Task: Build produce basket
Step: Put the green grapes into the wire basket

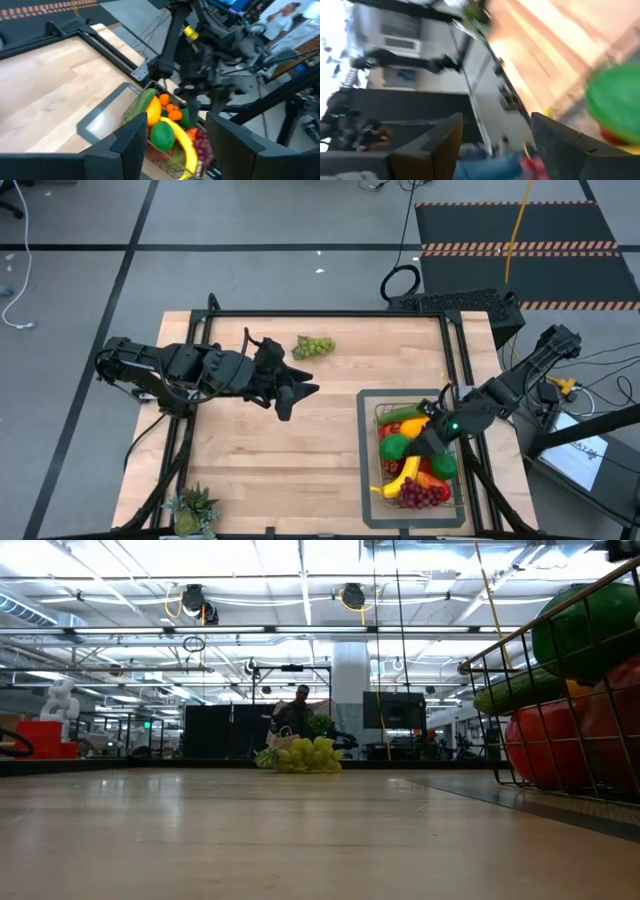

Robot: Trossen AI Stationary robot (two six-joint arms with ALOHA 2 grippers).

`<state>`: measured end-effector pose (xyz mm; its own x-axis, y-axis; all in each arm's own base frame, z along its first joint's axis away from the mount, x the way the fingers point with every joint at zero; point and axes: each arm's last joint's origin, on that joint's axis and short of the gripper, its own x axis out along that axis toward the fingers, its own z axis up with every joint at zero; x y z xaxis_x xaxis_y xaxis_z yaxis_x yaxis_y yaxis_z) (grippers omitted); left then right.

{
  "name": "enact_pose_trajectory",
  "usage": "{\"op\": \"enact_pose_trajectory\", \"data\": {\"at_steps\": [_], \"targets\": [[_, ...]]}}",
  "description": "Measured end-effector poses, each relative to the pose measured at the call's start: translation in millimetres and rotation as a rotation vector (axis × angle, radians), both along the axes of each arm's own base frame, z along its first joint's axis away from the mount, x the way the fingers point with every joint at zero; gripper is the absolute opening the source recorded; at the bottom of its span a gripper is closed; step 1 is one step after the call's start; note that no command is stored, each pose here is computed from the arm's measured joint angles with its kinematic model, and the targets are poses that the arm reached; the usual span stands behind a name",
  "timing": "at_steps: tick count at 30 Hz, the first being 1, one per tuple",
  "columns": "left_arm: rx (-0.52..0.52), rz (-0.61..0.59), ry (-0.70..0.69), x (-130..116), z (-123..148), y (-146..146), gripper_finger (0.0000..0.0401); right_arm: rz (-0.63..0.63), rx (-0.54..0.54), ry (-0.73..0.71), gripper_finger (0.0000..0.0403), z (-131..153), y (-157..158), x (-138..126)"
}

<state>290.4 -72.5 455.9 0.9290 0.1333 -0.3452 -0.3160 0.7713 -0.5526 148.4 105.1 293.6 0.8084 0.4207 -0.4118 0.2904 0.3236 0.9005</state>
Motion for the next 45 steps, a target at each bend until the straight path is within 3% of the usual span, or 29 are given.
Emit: {"op": "enact_pose_trajectory", "data": {"at_steps": [6,12,20,25,29,35,40,45], "targets": [[0.043,0.076,0.076,-2,-7,8,0.0202,-0.115,-0.069,-0.229,0.0235,20,-15,0],[0.099,0.130,0.232,-2,-23,38,0.0202,-0.282,-0.209,-0.406,0.0235,37,-34,0],[0.144,-0.002,0.430,9,-74,107,0.0202,-0.534,-0.289,-0.434,0.0235,42,-55,3],[0.150,0.005,0.517,5,-117,156,0.0202,-0.698,-0.267,-0.436,0.0235,45,-67,5],[0.089,-0.010,0.583,-11,-151,191,0.0202,-0.816,-0.225,-0.455,0.0235,48,-76,7],[-0.071,0.008,0.683,-39,-198,218,0.0202,-0.934,-0.268,-0.497,0.0235,54,-84,11],[-0.142,0.008,0.705,-53,-220,226,0.0212,-0.954,-0.307,-0.479,0.0235,51,-87,16],[-0.139,0.020,0.710,-58,-224,232,0.0260,-0.970,-0.323,-0.458,0.0235,48,-89,22]]}}
